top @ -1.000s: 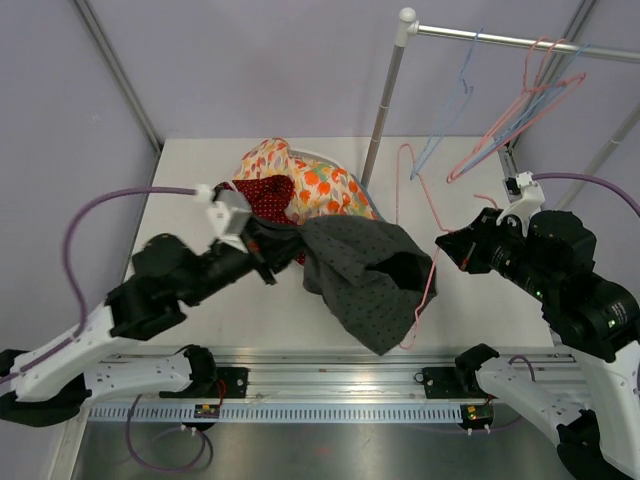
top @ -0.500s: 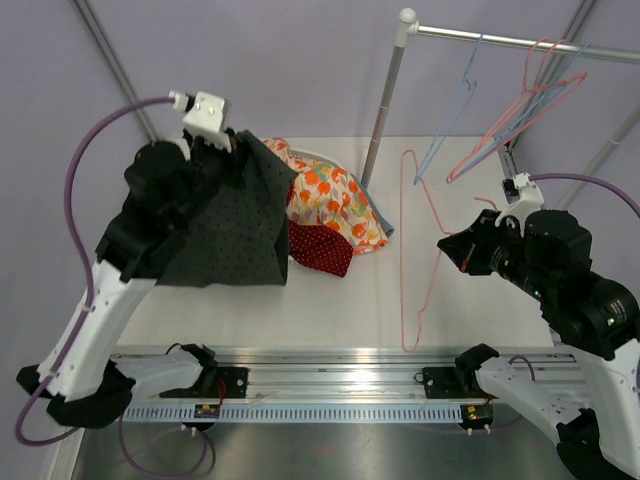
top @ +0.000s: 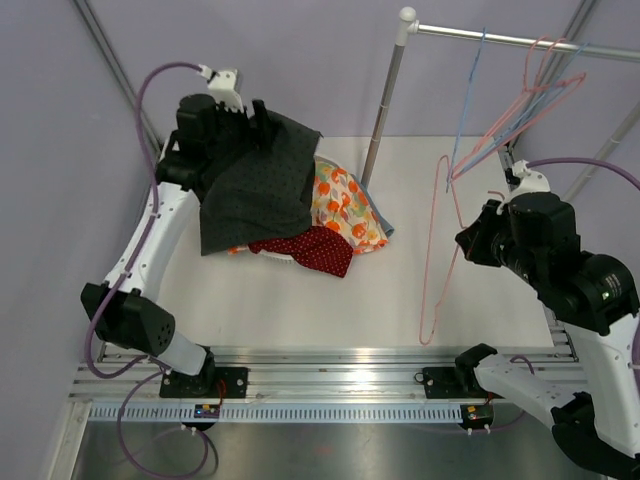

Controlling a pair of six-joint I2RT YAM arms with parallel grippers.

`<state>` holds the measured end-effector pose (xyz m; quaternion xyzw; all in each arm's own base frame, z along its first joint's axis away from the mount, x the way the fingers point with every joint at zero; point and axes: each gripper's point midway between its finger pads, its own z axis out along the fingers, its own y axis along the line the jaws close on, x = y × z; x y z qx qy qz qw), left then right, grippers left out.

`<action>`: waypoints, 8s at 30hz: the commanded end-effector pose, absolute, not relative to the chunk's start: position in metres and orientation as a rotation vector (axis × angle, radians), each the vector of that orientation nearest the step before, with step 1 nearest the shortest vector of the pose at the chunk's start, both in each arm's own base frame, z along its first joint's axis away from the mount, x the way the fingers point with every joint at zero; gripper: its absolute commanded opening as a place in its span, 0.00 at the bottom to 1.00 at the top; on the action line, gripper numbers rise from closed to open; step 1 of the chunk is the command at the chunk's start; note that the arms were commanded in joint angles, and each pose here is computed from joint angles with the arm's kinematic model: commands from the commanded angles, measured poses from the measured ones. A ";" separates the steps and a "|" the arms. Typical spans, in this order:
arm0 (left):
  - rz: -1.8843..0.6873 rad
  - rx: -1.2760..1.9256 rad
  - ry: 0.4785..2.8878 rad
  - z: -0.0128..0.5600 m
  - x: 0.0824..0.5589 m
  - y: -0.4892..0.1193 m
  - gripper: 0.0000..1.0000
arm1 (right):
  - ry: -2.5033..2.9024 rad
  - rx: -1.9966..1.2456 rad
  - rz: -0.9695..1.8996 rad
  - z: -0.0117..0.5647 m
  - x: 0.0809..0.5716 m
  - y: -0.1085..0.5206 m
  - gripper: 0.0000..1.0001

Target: Remove the skirt from the hanger

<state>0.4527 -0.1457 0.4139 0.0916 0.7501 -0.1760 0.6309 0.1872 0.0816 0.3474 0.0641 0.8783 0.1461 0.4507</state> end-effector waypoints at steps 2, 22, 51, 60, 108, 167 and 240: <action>-0.520 0.087 1.853 0.329 0.447 -0.148 0.99 | 2.094 0.172 0.335 0.376 0.208 0.082 0.00; -0.367 0.077 1.996 0.278 0.226 -0.078 0.99 | 2.233 0.239 -0.001 0.324 0.265 0.074 0.00; -0.454 0.064 1.948 0.258 0.213 -0.086 0.99 | 2.191 0.311 -0.098 0.348 0.276 0.061 0.00; -0.458 0.070 1.953 0.257 0.214 -0.088 0.99 | 2.210 0.303 -0.083 0.339 0.262 0.057 0.00; -0.453 0.059 1.991 0.246 0.218 -0.088 0.99 | 1.436 0.528 -0.220 0.569 0.416 -0.020 0.00; -0.407 0.069 2.021 0.240 0.214 -0.093 0.99 | 1.691 0.619 0.125 0.475 0.341 -0.036 0.99; -0.467 0.118 2.000 0.245 0.209 -0.103 0.99 | 2.517 0.907 -0.045 0.006 0.586 -0.053 0.88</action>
